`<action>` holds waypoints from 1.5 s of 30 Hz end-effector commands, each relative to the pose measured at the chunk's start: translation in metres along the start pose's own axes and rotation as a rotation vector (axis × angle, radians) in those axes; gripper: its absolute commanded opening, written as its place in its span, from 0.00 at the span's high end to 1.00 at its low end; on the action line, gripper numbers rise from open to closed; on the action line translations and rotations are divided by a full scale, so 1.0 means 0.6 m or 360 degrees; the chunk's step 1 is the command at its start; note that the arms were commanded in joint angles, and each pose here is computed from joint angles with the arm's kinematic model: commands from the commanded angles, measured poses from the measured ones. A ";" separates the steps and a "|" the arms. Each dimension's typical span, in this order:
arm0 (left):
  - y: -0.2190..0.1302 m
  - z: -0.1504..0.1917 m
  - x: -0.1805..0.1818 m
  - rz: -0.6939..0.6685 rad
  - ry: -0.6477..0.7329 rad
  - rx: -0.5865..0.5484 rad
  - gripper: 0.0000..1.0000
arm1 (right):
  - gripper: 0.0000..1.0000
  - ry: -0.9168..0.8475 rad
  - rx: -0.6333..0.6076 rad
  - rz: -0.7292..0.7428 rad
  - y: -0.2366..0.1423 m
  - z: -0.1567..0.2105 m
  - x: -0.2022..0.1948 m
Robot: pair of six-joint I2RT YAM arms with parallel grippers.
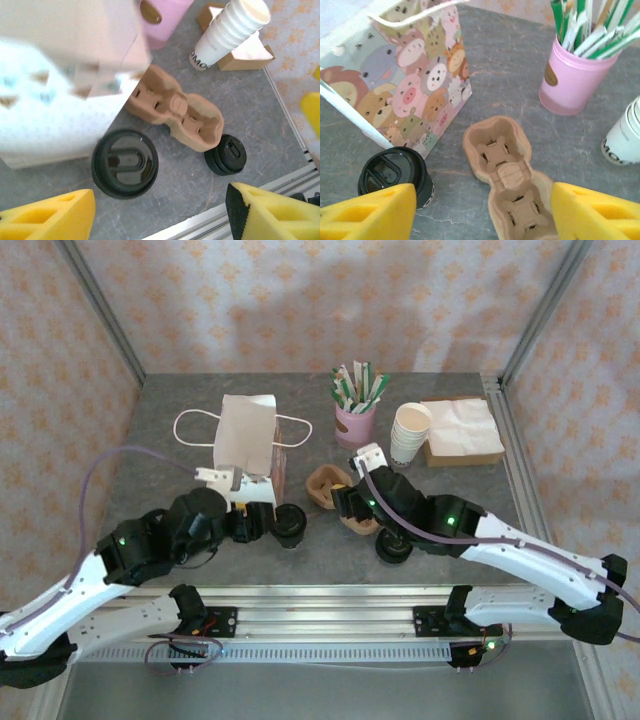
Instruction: Pack the takeout coffee
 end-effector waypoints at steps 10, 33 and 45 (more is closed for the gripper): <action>-0.046 -0.217 0.021 -0.0273 0.0115 -0.0179 0.32 | 0.38 -0.0266 0.0236 -0.0248 0.065 0.039 -0.034; -0.018 -0.239 0.230 -0.0166 -0.0790 -0.0343 0.22 | 0.62 -0.0452 0.0948 -0.0664 0.238 0.205 -0.007; -0.034 -0.212 0.222 -0.0193 -0.0748 -0.0320 0.20 | 0.55 -0.0504 0.0946 -0.0588 0.262 0.194 -0.029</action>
Point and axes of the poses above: each hand's point on the last joint's axis, 136 mm out from that joint toward the fingers, its own y axis out along the fingers, its own x axis along the line the jaws close on, z = x × y, the point moved 1 cm from there along -y, back along the fingers, and after that the axes turned 9 degrees about -y, right-handed, at the moved point
